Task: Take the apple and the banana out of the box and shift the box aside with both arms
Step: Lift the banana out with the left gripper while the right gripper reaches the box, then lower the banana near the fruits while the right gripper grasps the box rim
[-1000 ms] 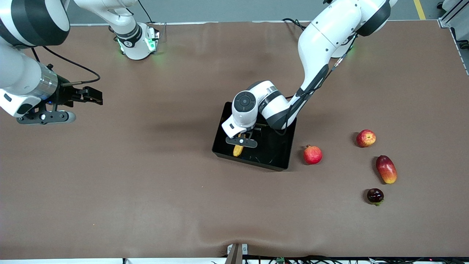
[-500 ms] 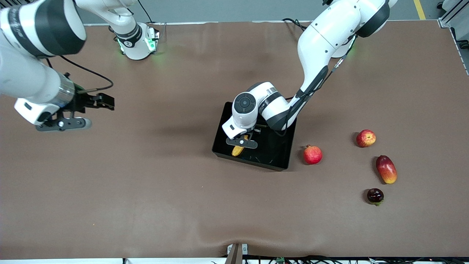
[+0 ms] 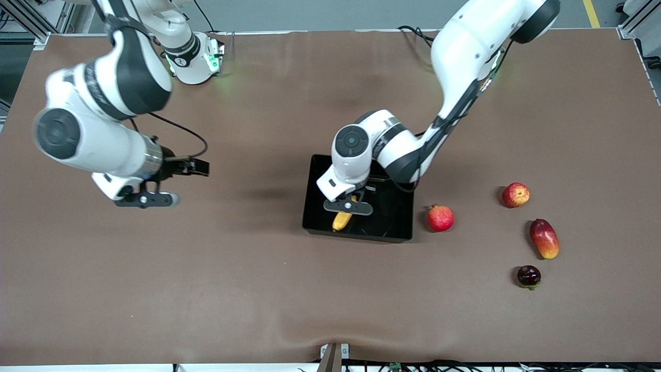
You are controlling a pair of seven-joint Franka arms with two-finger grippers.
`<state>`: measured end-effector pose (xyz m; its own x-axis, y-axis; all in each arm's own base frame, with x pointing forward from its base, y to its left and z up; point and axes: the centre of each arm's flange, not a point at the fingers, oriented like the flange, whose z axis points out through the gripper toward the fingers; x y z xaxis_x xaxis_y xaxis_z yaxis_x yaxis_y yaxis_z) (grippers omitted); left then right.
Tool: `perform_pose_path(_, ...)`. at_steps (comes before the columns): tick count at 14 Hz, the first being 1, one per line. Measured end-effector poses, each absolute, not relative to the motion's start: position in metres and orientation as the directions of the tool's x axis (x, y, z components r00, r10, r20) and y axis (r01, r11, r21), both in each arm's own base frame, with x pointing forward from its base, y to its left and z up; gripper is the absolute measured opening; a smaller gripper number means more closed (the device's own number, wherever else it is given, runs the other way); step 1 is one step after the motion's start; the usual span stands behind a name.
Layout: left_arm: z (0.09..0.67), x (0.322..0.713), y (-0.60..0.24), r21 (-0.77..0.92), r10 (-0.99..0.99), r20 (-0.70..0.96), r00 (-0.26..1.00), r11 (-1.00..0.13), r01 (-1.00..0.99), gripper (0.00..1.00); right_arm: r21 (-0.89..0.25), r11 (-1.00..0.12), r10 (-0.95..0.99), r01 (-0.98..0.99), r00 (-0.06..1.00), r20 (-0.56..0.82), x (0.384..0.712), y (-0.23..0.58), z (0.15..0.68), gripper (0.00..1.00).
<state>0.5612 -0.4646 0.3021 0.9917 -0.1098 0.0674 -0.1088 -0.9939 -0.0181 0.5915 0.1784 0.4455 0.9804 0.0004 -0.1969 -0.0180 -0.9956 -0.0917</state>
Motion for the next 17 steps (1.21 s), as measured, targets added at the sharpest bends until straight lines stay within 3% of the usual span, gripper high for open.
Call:
perform_pose_path(4, 0.404, 0.607, -0.379, -0.044, 0.029, 0.136, 0.990, -0.998, 0.035, 0.38, -0.118, -0.993, 0.008, -0.013, 0.985, -0.172, 0.585, 0.199, 0.421, 1.00)
perform_pose_path(7, 0.435, 0.631, -0.307, -0.055, 0.121, 0.097, 0.988, -0.990, 0.126, 0.38, -0.119, -0.993, 0.003, -0.020, 0.982, -0.188, 0.581, 0.199, 0.410, 1.00)
perform_pose_path(10, 0.428, 0.642, -0.240, -0.120, 0.174, 0.014, 0.985, -0.977, 0.175, 0.38, -0.125, -0.992, 0.004, -0.017, 0.986, -0.166, 0.577, 0.204, 0.394, 1.00)
perform_pose_path(17, 0.381, 0.651, -0.073, -0.172, 0.177, -0.125, 0.976, -0.973, 0.154, 0.38, -0.176, -0.978, 0.105, 0.111, 0.993, 0.046, 0.572, 0.301, 0.354, 1.00)
